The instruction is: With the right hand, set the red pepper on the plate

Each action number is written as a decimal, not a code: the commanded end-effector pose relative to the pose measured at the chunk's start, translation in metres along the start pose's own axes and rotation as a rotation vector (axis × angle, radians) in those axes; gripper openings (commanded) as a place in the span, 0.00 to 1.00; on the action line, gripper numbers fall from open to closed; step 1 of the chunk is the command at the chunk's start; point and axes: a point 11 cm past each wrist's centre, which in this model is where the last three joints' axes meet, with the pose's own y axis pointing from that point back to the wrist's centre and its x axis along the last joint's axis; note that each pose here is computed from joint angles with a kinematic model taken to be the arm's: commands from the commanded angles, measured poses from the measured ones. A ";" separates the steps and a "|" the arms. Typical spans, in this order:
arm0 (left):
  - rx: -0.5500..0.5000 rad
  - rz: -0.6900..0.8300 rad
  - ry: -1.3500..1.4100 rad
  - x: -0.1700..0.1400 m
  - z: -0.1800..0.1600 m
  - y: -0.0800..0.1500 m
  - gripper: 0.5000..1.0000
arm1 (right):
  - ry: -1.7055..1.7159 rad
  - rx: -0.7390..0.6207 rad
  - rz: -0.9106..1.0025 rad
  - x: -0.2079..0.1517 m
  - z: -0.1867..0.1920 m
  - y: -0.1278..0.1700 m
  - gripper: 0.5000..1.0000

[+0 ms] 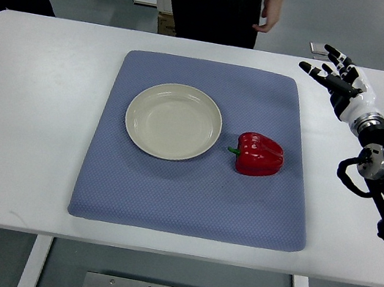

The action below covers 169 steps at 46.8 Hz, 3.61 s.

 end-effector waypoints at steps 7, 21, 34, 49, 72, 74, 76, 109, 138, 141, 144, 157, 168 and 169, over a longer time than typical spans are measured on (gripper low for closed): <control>0.001 0.001 0.001 0.000 -0.001 0.000 1.00 | 0.000 0.001 0.000 0.000 0.000 0.000 1.00; 0.001 0.001 0.001 0.000 -0.001 0.000 1.00 | -0.006 0.003 -0.007 -0.004 0.000 -0.001 1.00; 0.001 0.001 0.001 0.000 -0.001 0.000 1.00 | -0.004 0.007 -0.001 -0.001 -0.002 -0.001 1.00; 0.001 0.001 0.001 0.000 -0.001 0.000 1.00 | -0.005 0.004 -0.001 -0.001 0.000 0.000 1.00; 0.001 0.001 0.001 0.000 -0.001 0.000 1.00 | 0.006 0.021 -0.012 -0.004 -0.011 -0.003 1.00; 0.001 0.001 0.001 0.000 -0.001 0.000 1.00 | 0.006 0.022 -0.021 -0.005 -0.012 -0.003 1.00; 0.001 0.001 0.001 0.000 -0.001 0.000 1.00 | 0.008 0.023 -0.034 -0.008 -0.013 -0.004 1.00; 0.001 0.001 0.001 0.000 -0.001 0.000 1.00 | 0.484 -0.022 -0.405 -0.040 -0.005 0.031 1.00; 0.001 0.001 0.001 0.000 -0.001 0.000 1.00 | 0.888 -0.013 -0.620 -0.061 0.009 0.043 0.99; 0.001 0.001 0.001 0.000 -0.001 0.000 1.00 | 0.896 -0.015 -0.636 -0.064 0.012 0.045 0.99; 0.001 0.000 0.000 0.000 -0.001 0.000 1.00 | 0.898 -0.010 -0.653 -0.068 0.012 0.047 1.00; 0.001 0.000 0.000 0.000 -0.001 0.000 1.00 | 0.998 -0.026 -0.709 -0.068 0.021 0.053 0.99; 0.001 0.001 0.001 0.000 -0.001 0.000 1.00 | 1.048 -0.047 -0.729 -0.065 0.030 0.056 0.99; 0.001 0.001 0.001 0.000 -0.001 0.000 1.00 | 1.051 -0.049 -0.729 -0.064 0.030 0.056 0.99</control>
